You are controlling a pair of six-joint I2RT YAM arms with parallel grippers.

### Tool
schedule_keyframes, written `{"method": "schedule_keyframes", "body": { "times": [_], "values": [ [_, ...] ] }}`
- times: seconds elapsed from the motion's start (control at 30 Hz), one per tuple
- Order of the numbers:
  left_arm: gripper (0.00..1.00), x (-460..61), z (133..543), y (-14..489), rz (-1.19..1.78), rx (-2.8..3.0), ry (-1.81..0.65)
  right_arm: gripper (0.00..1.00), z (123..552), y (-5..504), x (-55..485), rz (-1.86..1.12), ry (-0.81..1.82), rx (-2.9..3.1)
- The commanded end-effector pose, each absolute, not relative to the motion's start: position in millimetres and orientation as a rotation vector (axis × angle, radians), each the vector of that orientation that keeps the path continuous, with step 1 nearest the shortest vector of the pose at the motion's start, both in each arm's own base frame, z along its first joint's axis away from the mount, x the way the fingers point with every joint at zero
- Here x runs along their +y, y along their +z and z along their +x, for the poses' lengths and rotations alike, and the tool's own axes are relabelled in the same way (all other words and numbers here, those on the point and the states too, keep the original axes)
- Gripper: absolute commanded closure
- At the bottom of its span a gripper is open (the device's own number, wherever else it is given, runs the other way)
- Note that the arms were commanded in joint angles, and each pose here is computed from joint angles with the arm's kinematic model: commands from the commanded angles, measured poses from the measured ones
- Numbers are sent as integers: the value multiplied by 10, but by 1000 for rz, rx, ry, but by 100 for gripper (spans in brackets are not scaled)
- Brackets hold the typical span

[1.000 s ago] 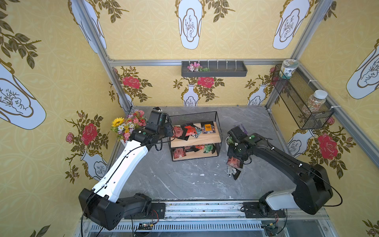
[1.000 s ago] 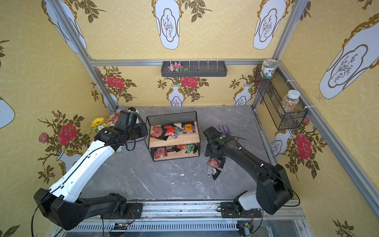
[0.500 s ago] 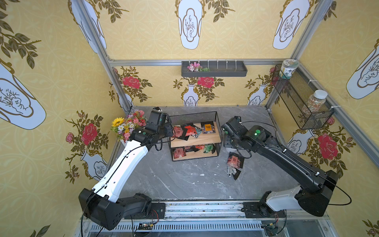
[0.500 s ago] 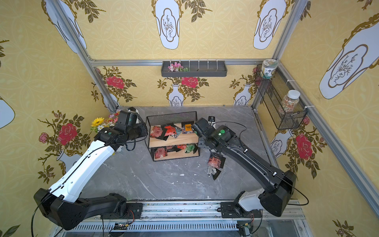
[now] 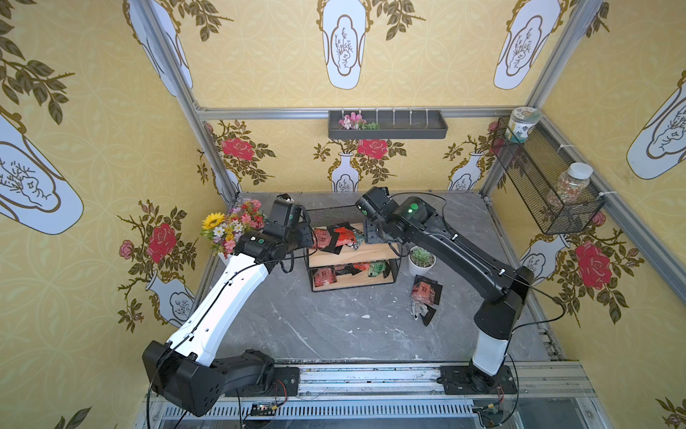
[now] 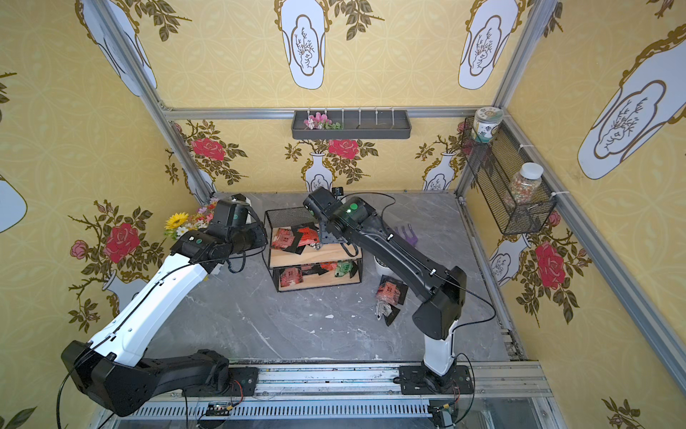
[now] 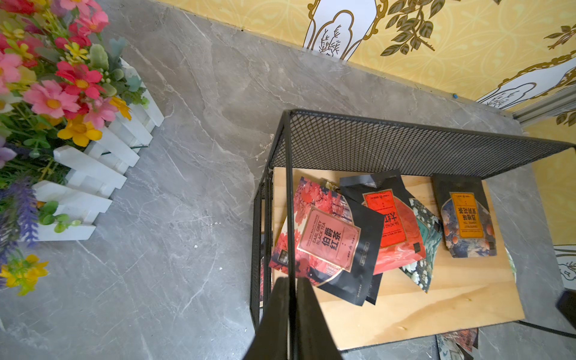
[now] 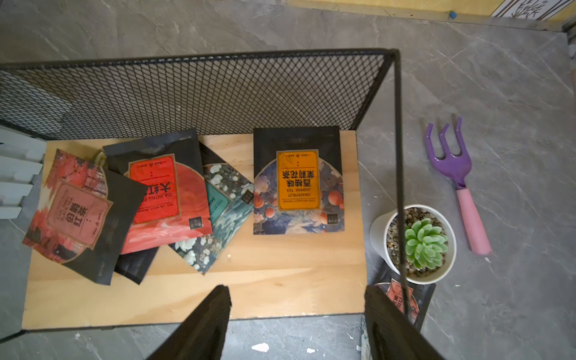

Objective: Remove the tea bags from the shelf
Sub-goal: Pick up the tea bag from the shelf.

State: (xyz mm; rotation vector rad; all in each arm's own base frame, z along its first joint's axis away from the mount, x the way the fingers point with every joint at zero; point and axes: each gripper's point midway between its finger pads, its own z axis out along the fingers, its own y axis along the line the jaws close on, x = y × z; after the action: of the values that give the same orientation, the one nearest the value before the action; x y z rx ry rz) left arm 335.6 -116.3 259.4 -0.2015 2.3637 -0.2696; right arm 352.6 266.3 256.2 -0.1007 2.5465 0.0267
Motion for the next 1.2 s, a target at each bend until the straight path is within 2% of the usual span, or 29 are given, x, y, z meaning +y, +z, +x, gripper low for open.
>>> {"method": "schedule_keyframes", "body": {
  "times": [0.0, 0.27, 0.67, 0.73, 0.83, 0.93, 1.07, 1.17],
  "values": [
    [87, -1173, 3356, 2592, -193, 2366, -273, 25, 3603, 2428, 2678, -119, 15, 2598],
    [87, -1165, 3348, 2588, -189, 2369, -266, 21, 3862, 2171, 2722, -156, -24, 2628],
    [91, -1127, 3328, 2544, -194, 2382, -238, 21, 4042, 2164, 2799, -147, 9, 2615],
    [88, -1127, 3324, 2542, -191, 2385, -236, 21, 4045, 2164, 2805, -145, 13, 2616],
    [70, -1133, 3324, 2517, -189, 2397, -234, 20, 4042, 2171, 2804, -138, 17, 2616],
    [61, -1137, 3331, 2503, -191, 2404, -232, 20, 4040, 2191, 2812, -136, 25, 2613],
    [59, -1130, 3347, 2482, -192, 2410, -218, 20, 4042, 2238, 2825, -127, 44, 2605],
    [66, -1125, 3360, 2434, -192, 2418, -206, 20, 4051, 2233, 2830, -129, 45, 2606]
  ]
}}
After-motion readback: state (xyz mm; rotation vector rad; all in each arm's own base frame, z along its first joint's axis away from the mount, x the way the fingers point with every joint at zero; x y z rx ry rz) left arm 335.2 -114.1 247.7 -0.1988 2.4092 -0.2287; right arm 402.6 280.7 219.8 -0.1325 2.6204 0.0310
